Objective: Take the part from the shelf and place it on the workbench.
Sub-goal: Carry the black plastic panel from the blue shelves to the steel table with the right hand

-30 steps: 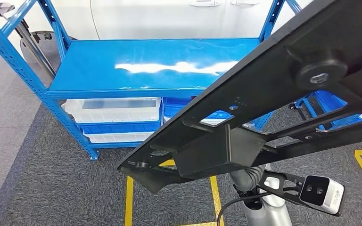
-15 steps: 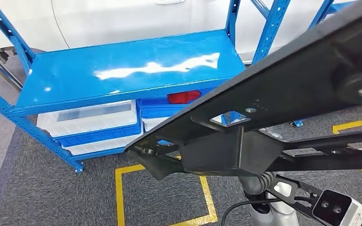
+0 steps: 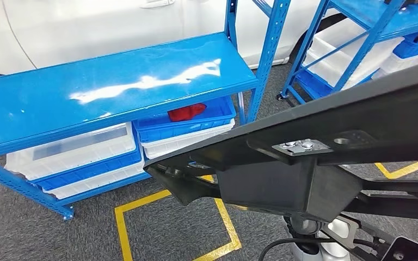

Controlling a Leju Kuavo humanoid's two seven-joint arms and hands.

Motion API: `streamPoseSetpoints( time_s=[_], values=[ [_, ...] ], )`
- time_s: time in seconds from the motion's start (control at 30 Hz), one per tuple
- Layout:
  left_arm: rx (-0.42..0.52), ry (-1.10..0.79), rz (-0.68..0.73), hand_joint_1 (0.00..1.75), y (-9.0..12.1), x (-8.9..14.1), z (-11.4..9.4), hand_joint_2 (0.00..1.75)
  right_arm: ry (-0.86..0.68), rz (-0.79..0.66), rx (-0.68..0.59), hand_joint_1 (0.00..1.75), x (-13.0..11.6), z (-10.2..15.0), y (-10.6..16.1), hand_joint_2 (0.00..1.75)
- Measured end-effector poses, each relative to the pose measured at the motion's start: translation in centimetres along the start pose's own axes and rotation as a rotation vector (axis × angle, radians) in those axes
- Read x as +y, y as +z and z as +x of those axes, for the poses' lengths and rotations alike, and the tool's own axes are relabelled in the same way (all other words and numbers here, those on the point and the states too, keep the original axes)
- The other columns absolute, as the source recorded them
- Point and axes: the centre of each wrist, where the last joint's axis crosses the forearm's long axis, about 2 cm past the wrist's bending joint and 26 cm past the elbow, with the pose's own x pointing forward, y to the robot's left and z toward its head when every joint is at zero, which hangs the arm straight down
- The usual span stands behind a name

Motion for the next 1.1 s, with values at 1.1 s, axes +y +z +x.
streamPoseSetpoints(
  time_s=[1.1],
  values=[
    [0.015,-0.075,-0.007,0.00,-0.1,-0.5,0.6,0.00,-0.010,-0.024,-0.014,1.75,0.6,0.3,-0.1,1.75]
  ],
)
